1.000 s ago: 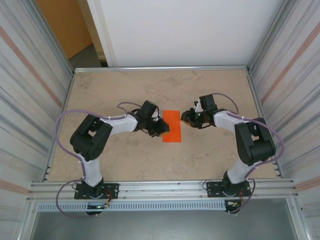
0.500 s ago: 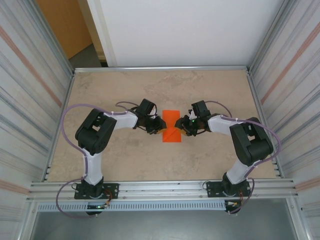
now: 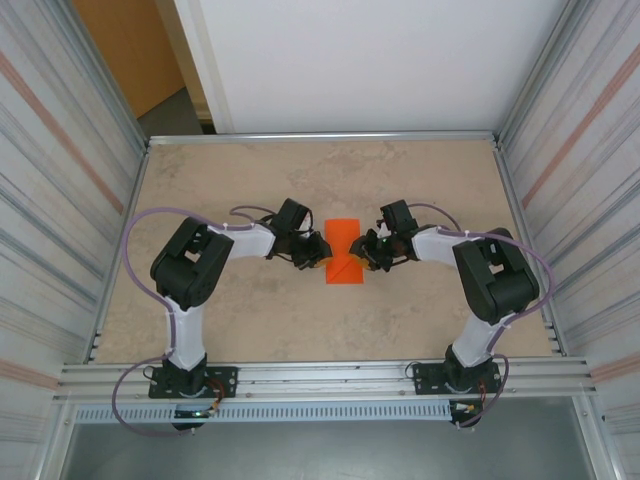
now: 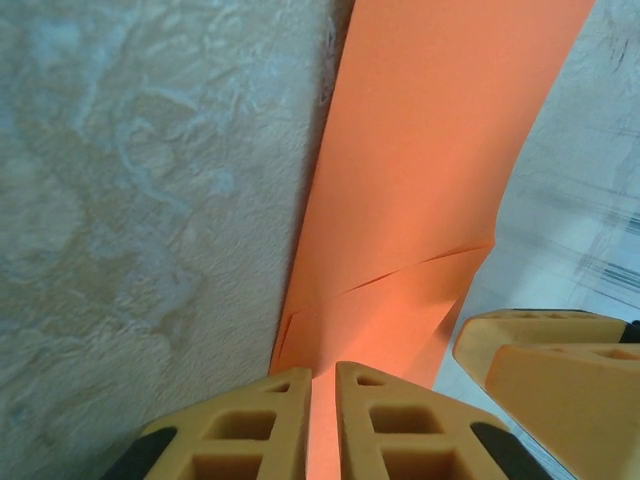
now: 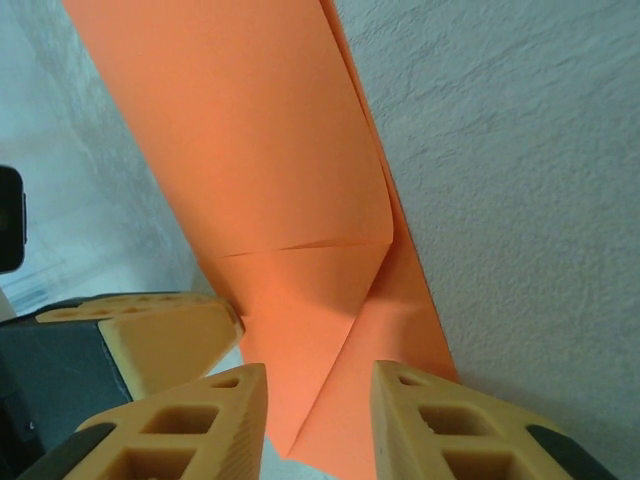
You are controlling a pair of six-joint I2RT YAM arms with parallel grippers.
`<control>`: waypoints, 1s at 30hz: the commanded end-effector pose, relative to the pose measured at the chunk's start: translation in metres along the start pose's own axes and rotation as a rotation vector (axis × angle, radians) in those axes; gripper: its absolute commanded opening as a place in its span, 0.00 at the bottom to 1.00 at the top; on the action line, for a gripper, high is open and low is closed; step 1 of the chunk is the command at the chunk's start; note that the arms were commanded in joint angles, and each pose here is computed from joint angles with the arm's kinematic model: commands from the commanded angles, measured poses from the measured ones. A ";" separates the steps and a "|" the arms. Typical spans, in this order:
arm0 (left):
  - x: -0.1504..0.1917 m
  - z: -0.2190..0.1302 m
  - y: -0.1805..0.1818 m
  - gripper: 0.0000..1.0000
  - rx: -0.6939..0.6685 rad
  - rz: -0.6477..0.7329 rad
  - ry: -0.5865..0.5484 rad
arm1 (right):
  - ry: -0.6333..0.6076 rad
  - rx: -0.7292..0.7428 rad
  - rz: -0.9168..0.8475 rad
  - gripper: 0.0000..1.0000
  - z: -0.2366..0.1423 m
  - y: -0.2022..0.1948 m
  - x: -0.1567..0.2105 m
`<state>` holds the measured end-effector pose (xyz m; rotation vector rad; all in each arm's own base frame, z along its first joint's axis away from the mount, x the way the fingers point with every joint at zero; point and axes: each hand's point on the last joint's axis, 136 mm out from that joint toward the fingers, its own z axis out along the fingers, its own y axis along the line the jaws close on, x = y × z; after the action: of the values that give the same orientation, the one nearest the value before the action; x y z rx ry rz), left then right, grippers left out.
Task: Fold a paper plane with a square sheet of paper (pick it up from the middle)
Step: Pick up the paper from the center of the table.
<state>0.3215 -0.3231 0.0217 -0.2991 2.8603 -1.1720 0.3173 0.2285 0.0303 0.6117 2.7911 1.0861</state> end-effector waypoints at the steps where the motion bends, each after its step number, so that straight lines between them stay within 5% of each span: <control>1: 0.006 0.005 0.027 0.14 -0.073 -0.060 0.007 | 0.010 0.022 0.029 0.29 0.007 -0.001 0.000; 18: 0.006 0.004 0.024 0.14 -0.058 -0.061 0.010 | 0.054 -0.071 0.018 0.24 0.013 0.020 0.004; 30: 0.006 0.003 0.024 0.15 -0.063 -0.066 0.007 | 0.034 0.041 0.061 0.24 0.015 -0.010 0.006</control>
<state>0.3226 -0.3228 0.0217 -0.3177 2.8537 -1.1825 0.3210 0.2409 0.0282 0.6222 2.7893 1.1449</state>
